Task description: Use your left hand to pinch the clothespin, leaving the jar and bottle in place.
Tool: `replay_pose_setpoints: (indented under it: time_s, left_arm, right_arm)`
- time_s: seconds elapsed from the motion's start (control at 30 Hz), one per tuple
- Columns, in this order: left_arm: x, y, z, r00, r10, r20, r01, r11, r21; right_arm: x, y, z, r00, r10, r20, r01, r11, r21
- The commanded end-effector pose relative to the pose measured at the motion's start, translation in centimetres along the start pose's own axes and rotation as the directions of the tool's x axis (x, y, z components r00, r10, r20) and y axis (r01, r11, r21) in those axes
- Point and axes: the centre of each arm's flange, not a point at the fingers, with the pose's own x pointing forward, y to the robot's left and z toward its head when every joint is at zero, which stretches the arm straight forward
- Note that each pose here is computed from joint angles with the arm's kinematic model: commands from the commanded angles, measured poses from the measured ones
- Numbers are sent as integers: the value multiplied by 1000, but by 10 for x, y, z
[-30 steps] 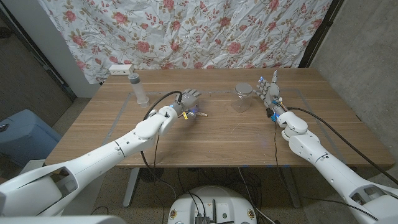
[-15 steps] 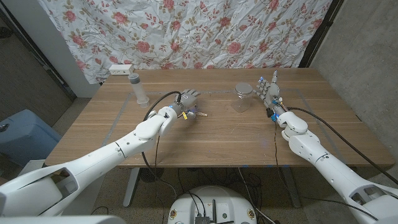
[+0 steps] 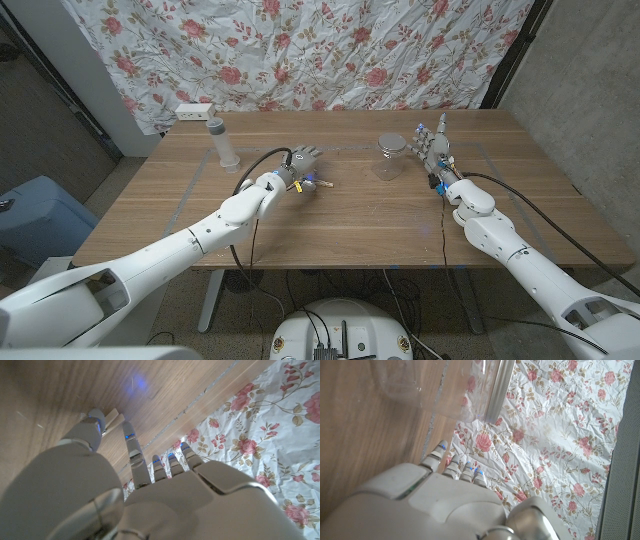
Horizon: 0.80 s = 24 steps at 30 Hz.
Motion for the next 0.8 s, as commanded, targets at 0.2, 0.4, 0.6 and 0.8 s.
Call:
replay_pose_setpoints:
  time_s: [0.2, 0.4, 0.6, 0.8]
  left_arm:
    - [5, 0, 2, 1000, -3, 11, 3, 1000, -7]
    - [6, -1, 2, 1000, -1, 7, 1, 1000, -5]
    - [6, -2, 2, 1000, 4, 6, -4, 1000, -3]
    - [7, -3, 1, 1000, -3, 5, 3, 1000, -5]
  right_arm:
    - [0, 0, 0, 1000, 3, -1, -3, 1000, 0]
    - [0, 0, 0, 1000, 0, 0, 0, 1000, 0]
    - [0, 0, 0, 1000, 0, 0, 0, 1000, 0]
    - [0, 0, 0, 1000, 3, 0, -3, 1000, 0]
